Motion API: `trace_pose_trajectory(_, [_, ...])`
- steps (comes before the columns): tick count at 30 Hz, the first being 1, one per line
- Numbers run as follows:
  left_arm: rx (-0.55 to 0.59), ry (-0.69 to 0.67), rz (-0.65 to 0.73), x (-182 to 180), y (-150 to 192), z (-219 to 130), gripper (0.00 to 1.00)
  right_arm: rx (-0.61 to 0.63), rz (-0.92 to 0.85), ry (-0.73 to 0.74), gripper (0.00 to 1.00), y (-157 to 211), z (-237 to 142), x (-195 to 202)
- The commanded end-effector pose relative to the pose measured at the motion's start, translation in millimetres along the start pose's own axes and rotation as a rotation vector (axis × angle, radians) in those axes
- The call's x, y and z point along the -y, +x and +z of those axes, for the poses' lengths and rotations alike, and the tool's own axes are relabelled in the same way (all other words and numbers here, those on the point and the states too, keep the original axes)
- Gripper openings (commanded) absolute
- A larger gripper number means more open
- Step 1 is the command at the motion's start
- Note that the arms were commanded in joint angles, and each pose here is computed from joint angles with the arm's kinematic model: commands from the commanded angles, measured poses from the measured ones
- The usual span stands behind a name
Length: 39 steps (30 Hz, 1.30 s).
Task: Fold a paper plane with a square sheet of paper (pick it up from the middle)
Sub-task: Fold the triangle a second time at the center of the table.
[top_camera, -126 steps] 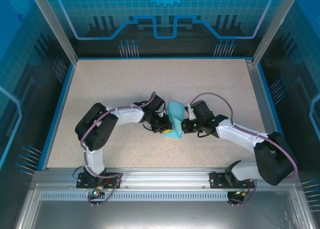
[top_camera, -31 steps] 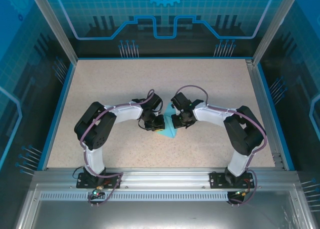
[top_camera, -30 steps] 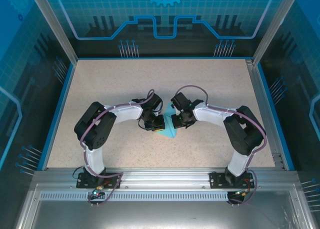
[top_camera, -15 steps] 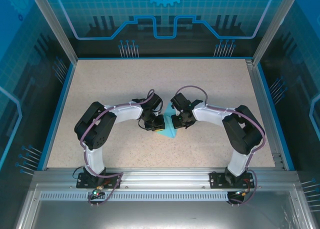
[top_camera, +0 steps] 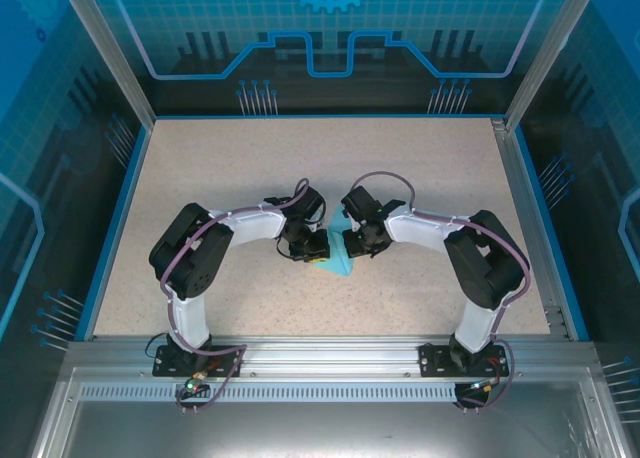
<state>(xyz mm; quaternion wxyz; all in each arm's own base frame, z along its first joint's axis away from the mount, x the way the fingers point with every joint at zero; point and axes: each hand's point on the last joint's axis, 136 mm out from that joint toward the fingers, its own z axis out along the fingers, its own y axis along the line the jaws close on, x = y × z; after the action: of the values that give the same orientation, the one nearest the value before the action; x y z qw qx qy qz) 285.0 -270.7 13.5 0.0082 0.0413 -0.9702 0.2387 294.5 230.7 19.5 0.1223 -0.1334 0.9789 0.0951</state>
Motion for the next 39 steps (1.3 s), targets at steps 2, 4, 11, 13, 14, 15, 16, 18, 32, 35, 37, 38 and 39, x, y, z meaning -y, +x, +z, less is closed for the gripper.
trace_pose_trajectory(2, [-0.006,-0.025,0.004,-6,-2,1,0.14,-0.043,0.0,0.033,0.06,12,14,3])
trace_pose_trajectory(4, [-0.003,-0.024,0.005,-5,-2,0,0.14,-0.047,-0.002,0.038,0.06,14,15,4])
trace_pose_trajectory(11, [0.024,-0.004,0.004,-1,-4,-6,0.16,-0.049,-0.006,0.049,0.06,17,15,7])
trace_pose_trajectory(13, [0.04,0.009,0.008,2,-5,-10,0.17,-0.046,-0.005,0.044,0.06,15,15,6])
trace_pose_trajectory(14, [0.049,0.016,0.008,4,-6,-13,0.17,-0.045,-0.005,0.042,0.06,15,15,5])
trace_pose_trajectory(15, [0.058,0.024,0.011,5,-7,-15,0.17,-0.045,-0.001,0.041,0.06,14,15,6])
trace_pose_trajectory(16, [0.067,0.032,0.013,7,-8,-17,0.18,-0.041,0.001,0.036,0.06,13,14,5])
trace_pose_trajectory(18, [0.07,0.032,0.012,6,-9,-18,0.18,-0.028,0.002,0.019,0.06,12,12,2])
trace_pose_trajectory(32, [-0.008,0.022,-0.014,-4,-1,4,0.16,0.021,0.006,-0.036,0.07,-2,-6,-3])
trace_pose_trajectory(35, [-0.013,0.015,-0.013,-6,0,6,0.15,0.017,0.007,-0.038,0.07,0,-3,-3])
trace_pose_trajectory(37, [-0.013,0.015,-0.014,-7,0,6,0.15,0.012,0.008,-0.035,0.07,1,-1,-2])
trace_pose_trajectory(38, [-0.012,0.016,-0.013,-6,0,6,0.15,0.01,0.009,-0.032,0.07,1,0,-2])
trace_pose_trajectory(39, [-0.008,0.018,-0.013,-6,-1,5,0.15,0.007,0.012,-0.03,0.07,1,2,-1])
